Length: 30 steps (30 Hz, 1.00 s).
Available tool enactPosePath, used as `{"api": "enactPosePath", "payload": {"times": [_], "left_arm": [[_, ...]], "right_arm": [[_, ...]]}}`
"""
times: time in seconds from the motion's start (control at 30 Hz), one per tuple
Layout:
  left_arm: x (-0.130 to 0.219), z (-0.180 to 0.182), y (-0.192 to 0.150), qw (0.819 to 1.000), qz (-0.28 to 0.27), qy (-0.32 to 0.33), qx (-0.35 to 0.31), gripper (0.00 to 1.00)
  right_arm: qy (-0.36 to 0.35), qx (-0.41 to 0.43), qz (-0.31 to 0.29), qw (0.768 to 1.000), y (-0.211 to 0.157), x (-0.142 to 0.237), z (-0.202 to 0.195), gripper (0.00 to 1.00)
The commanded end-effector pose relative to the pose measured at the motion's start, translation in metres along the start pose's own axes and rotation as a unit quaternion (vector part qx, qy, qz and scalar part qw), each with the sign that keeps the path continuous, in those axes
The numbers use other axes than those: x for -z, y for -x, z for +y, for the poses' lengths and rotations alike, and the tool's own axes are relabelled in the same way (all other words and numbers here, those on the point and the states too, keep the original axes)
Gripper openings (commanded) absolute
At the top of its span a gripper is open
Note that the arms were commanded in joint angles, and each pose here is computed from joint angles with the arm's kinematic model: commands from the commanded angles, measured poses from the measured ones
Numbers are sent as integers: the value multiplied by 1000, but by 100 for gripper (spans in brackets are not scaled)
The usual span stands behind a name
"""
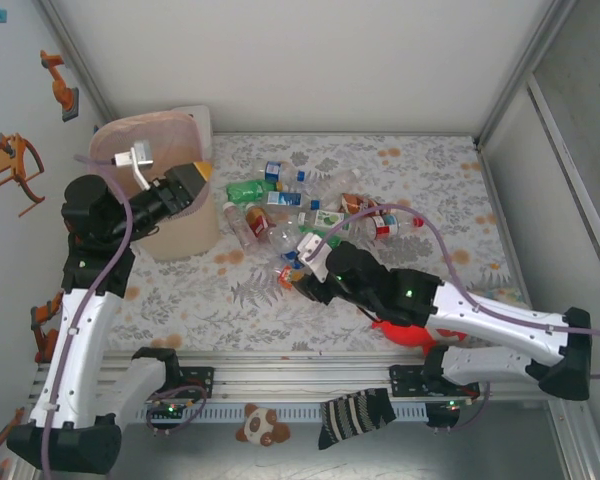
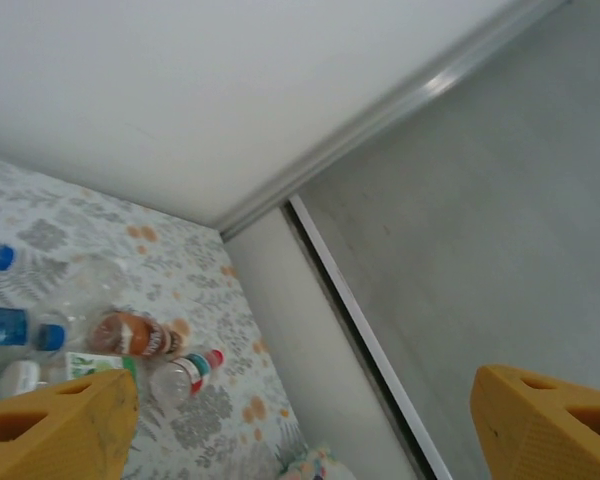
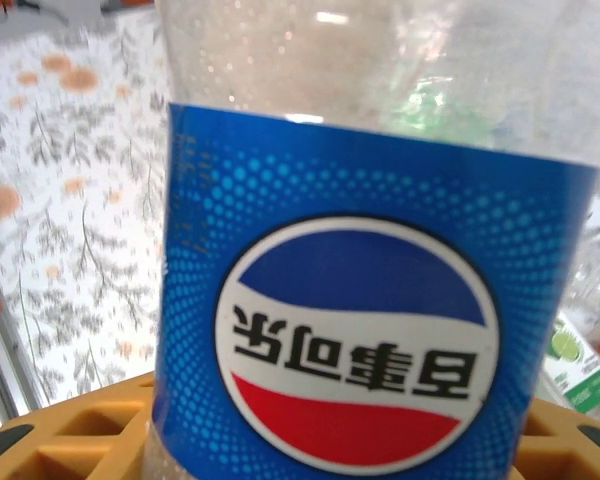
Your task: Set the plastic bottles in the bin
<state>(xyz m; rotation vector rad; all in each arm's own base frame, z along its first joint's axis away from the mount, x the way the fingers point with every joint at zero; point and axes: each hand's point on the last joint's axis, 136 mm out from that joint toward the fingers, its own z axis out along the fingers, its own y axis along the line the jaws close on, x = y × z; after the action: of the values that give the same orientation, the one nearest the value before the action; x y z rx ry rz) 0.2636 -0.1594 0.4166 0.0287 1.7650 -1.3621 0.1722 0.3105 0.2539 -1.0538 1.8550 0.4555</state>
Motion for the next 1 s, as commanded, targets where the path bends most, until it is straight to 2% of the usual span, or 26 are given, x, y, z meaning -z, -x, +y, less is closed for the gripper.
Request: {"api": "enactPosePath", "payload": {"times": [0.0,0.2,0.43,0.6,0.87,0.97], "left_arm": [[-3,-49,-3,992,15,-84,-88,82],[-10,-90,-39,974,75,-163,-141,82],[-9,-118,-75,953,119,-217,-177,84],[-11,-125,-92,945,136,-228,-190,87],[-19,-132,-107,934,156,-245,-206,86],[-12,-148,-112,918,161,-292,-215,82]], "right_arm": [[-2,-18,-98,995,54,23,-9,52],[6,-35,-187,982,100,46,-12,51],[33,-36,-247,968,136,63,-6,50],[67,-35,-262,962,151,67,5,49],[153,-43,-286,945,167,87,30,49],[190,-53,-291,936,172,97,39,48]]}}
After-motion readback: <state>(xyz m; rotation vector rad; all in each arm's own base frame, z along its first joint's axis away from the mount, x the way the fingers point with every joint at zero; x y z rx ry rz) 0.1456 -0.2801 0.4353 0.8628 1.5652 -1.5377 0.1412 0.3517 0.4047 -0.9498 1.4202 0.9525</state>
